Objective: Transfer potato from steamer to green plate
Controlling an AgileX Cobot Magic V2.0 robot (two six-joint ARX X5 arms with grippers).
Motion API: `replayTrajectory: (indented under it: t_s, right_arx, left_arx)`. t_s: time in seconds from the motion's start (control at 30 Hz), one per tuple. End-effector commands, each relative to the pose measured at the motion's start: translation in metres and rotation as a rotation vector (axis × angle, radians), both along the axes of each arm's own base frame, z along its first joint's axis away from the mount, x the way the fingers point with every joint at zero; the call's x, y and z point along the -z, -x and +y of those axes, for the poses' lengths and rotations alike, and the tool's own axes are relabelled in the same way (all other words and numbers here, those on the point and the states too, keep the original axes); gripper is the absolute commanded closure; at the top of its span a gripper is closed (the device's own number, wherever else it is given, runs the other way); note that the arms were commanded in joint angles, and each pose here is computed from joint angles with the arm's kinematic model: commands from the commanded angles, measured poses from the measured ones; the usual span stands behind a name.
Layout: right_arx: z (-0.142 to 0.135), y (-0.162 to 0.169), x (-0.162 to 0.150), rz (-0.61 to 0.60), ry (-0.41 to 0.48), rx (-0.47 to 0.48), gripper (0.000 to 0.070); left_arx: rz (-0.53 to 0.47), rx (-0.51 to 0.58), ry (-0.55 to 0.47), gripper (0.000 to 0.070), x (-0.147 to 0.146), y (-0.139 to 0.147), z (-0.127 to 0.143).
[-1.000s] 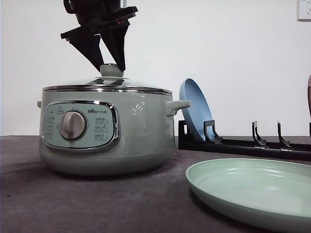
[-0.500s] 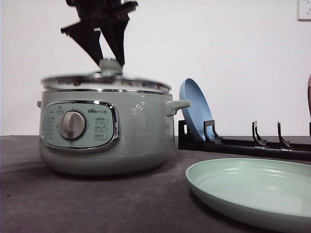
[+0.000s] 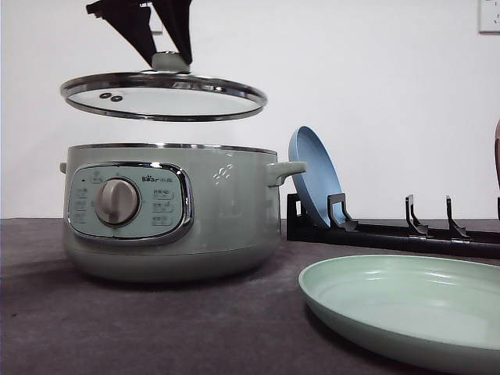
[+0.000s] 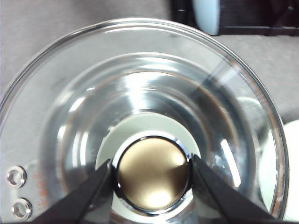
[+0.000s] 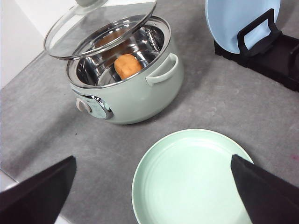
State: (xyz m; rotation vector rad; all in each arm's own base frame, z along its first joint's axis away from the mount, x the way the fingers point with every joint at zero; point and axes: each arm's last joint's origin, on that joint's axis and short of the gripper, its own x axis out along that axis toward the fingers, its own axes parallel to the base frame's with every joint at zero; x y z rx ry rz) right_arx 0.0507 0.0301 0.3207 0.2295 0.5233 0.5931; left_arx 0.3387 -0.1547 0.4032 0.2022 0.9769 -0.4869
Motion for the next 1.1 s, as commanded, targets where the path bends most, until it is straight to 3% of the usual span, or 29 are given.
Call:
replayTrajectory:
  t_s: [0.0, 0.3, 0.63, 0.83, 1.07]
  right_arx:
    - [0.001, -0.001, -0.005, -0.026, -0.017, 0.002, 0.0017]
    - [0.014, -0.026, -0.004, 0.059, -0.041, -0.075, 0.0018]
    - [0.047, -0.086, -0.004, 0.229, -0.002, -0.21, 0.0019]
    - [0.084, -0.139, -0.026, 0.242, 0.075, -0.301, 0.002]
    - [0.15, -0.217, -0.039, 0.236, 0.148, -0.408, 0.0036]
  left_arx:
    - [-0.068, -0.005, 0.025, 0.07, -0.013, -0.002, 0.006]
    - [-0.045, -0.174, 0.007, 0.07, -0.012, -0.02, 0.068]
    - [-0.041, -0.393, 0.002, 0.07, -0.012, -0.03, 0.148]
    - [-0.043, -0.494, 0.001, 0.07, -0.012, -0.029, 0.186]
    - [-0.04, -0.561, 0.009, 0.07, -0.012, -0.026, 0.211]
